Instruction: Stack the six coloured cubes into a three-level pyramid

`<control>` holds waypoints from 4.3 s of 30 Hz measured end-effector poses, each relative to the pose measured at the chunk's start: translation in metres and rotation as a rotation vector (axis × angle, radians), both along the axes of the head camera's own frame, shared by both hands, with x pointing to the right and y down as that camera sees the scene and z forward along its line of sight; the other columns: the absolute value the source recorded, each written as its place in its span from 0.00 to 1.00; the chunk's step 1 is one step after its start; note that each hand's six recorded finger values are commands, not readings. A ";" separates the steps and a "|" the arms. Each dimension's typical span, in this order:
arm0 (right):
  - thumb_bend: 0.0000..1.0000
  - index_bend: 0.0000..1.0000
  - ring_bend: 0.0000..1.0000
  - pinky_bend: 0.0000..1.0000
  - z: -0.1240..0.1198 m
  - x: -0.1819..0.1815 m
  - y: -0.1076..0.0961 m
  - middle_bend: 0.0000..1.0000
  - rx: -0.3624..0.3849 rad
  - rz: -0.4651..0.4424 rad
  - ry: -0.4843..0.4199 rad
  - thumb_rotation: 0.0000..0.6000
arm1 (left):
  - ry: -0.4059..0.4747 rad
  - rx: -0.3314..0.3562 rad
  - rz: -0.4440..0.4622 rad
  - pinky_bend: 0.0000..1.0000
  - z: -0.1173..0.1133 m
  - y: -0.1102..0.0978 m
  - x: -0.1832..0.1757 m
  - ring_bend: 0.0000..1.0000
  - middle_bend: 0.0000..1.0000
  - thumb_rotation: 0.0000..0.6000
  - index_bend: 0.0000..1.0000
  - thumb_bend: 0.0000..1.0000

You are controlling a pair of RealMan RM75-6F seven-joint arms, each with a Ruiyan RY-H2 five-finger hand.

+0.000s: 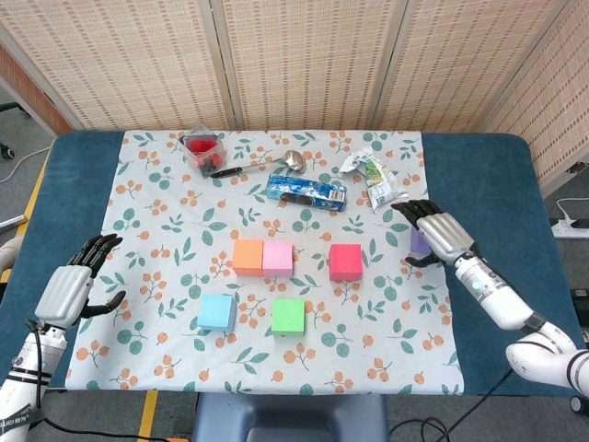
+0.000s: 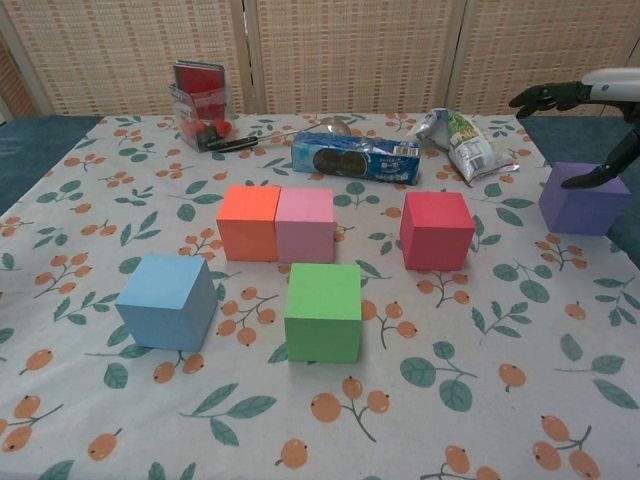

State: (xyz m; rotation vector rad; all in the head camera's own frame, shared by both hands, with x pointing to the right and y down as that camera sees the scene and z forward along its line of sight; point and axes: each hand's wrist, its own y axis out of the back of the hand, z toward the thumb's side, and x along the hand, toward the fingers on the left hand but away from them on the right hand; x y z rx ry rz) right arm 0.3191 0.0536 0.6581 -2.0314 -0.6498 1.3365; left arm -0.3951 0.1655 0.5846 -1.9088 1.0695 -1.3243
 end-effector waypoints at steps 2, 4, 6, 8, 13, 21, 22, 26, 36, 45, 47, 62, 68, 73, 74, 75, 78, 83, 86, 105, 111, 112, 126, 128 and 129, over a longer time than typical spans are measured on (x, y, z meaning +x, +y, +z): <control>0.04 0.00 0.00 0.00 -0.001 -0.012 0.009 0.09 -0.021 -0.012 -0.039 1.00 | 0.002 -0.003 0.003 0.22 0.001 0.001 0.001 0.00 0.06 1.00 0.09 0.31; 0.02 0.00 0.00 0.00 0.001 -0.022 0.015 0.09 -0.046 -0.013 -0.074 1.00 | 0.004 -0.006 0.005 0.22 0.001 0.001 0.002 0.00 0.06 1.00 0.09 0.31; 0.02 0.00 0.00 0.00 0.006 -0.030 0.019 0.09 -0.062 -0.012 -0.094 1.00 | 0.006 -0.007 0.005 0.22 0.002 0.002 0.001 0.00 0.06 1.00 0.09 0.31; 0.01 0.00 0.00 0.00 0.012 -0.037 0.021 0.09 -0.071 -0.013 -0.104 1.00 | 0.008 -0.007 0.004 0.22 0.002 0.002 0.001 0.00 0.06 1.00 0.09 0.31; 0.01 0.00 0.00 0.00 0.033 -0.049 0.022 0.09 -0.097 -0.002 -0.107 1.00 | 0.012 -0.012 -0.001 0.22 0.003 0.004 -0.001 0.00 0.06 1.00 0.09 0.31; 0.01 0.00 0.00 0.00 0.059 -0.067 0.021 0.17 -0.126 0.030 -0.134 1.00 | 0.030 -0.026 -0.002 0.22 0.007 0.005 -0.001 0.00 0.06 1.00 0.08 0.31; 0.01 0.01 0.00 0.00 0.061 -0.069 0.021 0.18 -0.128 0.033 -0.140 1.00 | 0.032 -0.028 -0.003 0.22 0.007 0.005 -0.001 0.00 0.06 1.00 0.08 0.31; 0.01 0.04 0.00 0.00 0.067 -0.074 0.022 0.19 -0.127 0.055 -0.171 1.00 | 0.036 -0.036 -0.006 0.22 0.010 0.006 -0.004 0.00 0.06 1.00 0.08 0.31; 0.01 0.11 0.00 0.00 0.080 -0.080 0.026 0.23 -0.134 0.081 -0.190 1.00 | 0.047 -0.054 -0.007 0.22 0.014 0.006 -0.006 0.00 0.06 1.00 0.07 0.31; 0.02 0.37 0.14 0.01 0.084 -0.081 0.028 0.37 -0.114 0.080 -0.192 1.00 | 0.053 -0.070 -0.006 0.22 0.017 0.008 -0.006 0.00 0.06 1.00 0.06 0.31; 0.03 0.39 0.16 0.01 0.082 -0.083 0.026 0.39 -0.101 0.080 -0.204 1.00 | 0.052 -0.070 -0.006 0.22 0.017 0.007 -0.007 0.00 0.06 1.00 0.06 0.31; 0.03 0.39 0.16 0.02 0.080 -0.130 0.016 0.39 -0.124 0.040 -0.278 1.00 | 0.056 -0.069 -0.012 0.22 0.017 0.007 -0.008 0.00 0.05 1.00 0.06 0.31; 0.03 0.38 0.16 0.02 0.088 -0.144 0.011 0.39 -0.118 0.029 -0.278 1.00 | 0.058 -0.074 -0.014 0.22 0.019 0.007 -0.010 0.00 0.06 1.00 0.06 0.31; 0.03 0.38 0.16 0.02 0.092 -0.153 0.008 0.39 -0.122 0.023 -0.280 1.00 | 0.062 -0.076 -0.019 0.22 0.021 0.007 -0.011 0.00 0.06 1.00 0.06 0.31; 0.03 0.38 0.16 0.02 0.093 -0.154 0.008 0.39 -0.123 0.023 -0.280 1.00 | 0.062 -0.076 -0.019 0.22 0.021 0.007 -0.012 0.00 0.05 1.00 0.06 0.31; 0.03 0.38 0.16 0.02 0.094 -0.155 0.007 0.39 -0.123 0.023 -0.279 1.00 | 0.063 -0.076 -0.020 0.22 0.022 0.007 -0.012 0.00 0.05 1.00 0.06 0.31; 0.03 0.37 0.16 0.02 0.096 -0.156 0.006 0.39 -0.126 0.026 -0.277 1.00 | 0.063 -0.077 -0.019 0.21 0.022 0.007 -0.012 0.00 0.05 1.00 0.06 0.31; 0.03 0.37 0.16 0.02 0.098 -0.159 0.007 0.39 -0.129 0.025 -0.278 1.00 | 0.066 -0.077 -0.020 0.21 0.023 0.007 -0.012 0.00 0.05 1.00 0.06 0.31; 0.03 0.37 0.16 0.02 0.099 -0.161 0.007 0.39 -0.129 0.024 -0.279 1.00 | 0.065 -0.078 -0.020 0.21 0.023 0.007 -0.012 0.00 0.05 1.00 0.06 0.31; 0.03 0.37 0.16 0.02 0.101 -0.164 0.004 0.39 -0.125 0.025 -0.270 1.00 | 0.065 -0.077 -0.030 0.21 0.024 0.008 -0.016 0.00 0.06 1.00 0.06 0.31; 0.03 0.37 0.16 0.02 0.103 -0.166 0.006 0.39 -0.131 0.022 -0.267 1.00 | 0.065 -0.081 -0.035 0.21 0.024 0.009 -0.018 0.00 0.05 1.00 0.06 0.31; 0.03 0.36 0.16 0.02 0.104 -0.167 0.006 0.39 -0.132 0.021 -0.267 1.00 | 0.065 -0.081 -0.036 0.21 0.025 0.009 -0.018 0.00 0.05 1.00 0.06 0.31; 0.03 0.36 0.16 0.02 0.101 -0.165 0.005 0.39 -0.129 0.025 -0.273 1.00 | 0.068 -0.082 -0.034 0.21 0.025 0.010 -0.017 0.00 0.05 1.00 0.06 0.31; 0.03 0.36 0.16 0.02 0.102 -0.166 0.006 0.39 -0.130 0.025 -0.272 1.00 | 0.068 -0.082 -0.034 0.21 0.025 0.010 -0.017 0.00 0.06 1.00 0.05 0.31; 0.03 0.36 0.16 0.02 0.102 -0.166 0.006 0.39 -0.130 0.025 -0.272 1.00 | 0.068 -0.083 -0.034 0.21 0.025 0.010 -0.017 0.00 0.06 1.00 0.05 0.31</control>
